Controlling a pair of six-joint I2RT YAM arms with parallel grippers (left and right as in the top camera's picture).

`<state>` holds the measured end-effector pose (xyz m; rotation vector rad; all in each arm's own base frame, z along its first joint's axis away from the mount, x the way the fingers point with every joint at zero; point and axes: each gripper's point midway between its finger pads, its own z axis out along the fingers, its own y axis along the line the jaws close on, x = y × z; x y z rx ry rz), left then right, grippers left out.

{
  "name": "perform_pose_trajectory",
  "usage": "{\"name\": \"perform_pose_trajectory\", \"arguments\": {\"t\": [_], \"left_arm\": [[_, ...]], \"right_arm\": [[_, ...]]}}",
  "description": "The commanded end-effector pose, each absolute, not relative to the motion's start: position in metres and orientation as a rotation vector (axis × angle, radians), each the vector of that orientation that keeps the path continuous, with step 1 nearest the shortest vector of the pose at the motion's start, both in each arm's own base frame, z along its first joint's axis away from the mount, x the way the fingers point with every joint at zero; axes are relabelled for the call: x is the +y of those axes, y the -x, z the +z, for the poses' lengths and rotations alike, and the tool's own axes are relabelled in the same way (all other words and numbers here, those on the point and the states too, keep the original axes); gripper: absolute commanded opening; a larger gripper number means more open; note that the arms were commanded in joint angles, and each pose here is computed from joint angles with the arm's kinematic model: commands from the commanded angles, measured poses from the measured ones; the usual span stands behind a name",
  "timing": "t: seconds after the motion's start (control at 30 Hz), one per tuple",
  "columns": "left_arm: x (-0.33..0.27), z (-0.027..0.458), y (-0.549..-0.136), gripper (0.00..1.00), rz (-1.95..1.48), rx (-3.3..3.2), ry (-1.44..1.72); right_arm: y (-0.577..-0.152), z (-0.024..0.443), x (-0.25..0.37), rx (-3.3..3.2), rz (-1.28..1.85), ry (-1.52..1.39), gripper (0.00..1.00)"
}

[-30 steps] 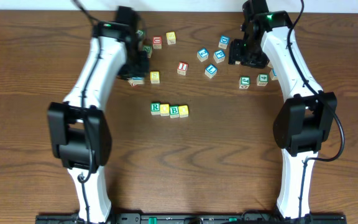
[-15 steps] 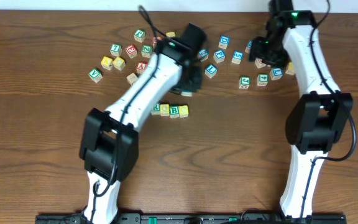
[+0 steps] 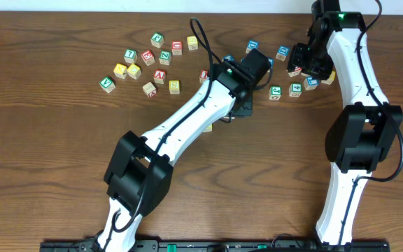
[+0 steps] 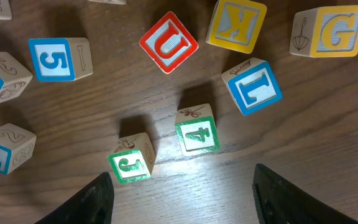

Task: Spell out ROBOT
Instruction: 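Carry the blue T block and set it right of the second O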

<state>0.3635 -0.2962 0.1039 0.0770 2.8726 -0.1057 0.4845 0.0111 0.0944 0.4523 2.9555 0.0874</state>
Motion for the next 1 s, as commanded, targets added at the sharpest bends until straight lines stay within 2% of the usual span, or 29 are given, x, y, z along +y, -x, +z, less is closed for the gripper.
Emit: {"name": "perform_pose_trajectory", "arguments": {"t": [0.0, 0.37, 0.97], "left_arm": [[-0.289, 0.079, -0.363, 0.29, -0.007, 2.898, -0.01], [-0.286, 0.04, -0.359, 0.29, 0.075, 2.962, 0.019], [-0.289, 0.014, -0.362, 0.29, 0.04, 2.946, 0.072]], "right_arm": [[-0.483, 0.094, 0.009, 2.967, 0.077, -0.424, 0.66], [-0.48, 0.093, 0.009, 2.979, 0.074, -0.419, 0.67], [-0.479, 0.093, 0.009, 2.983, 0.073, -0.419, 0.67]]}}
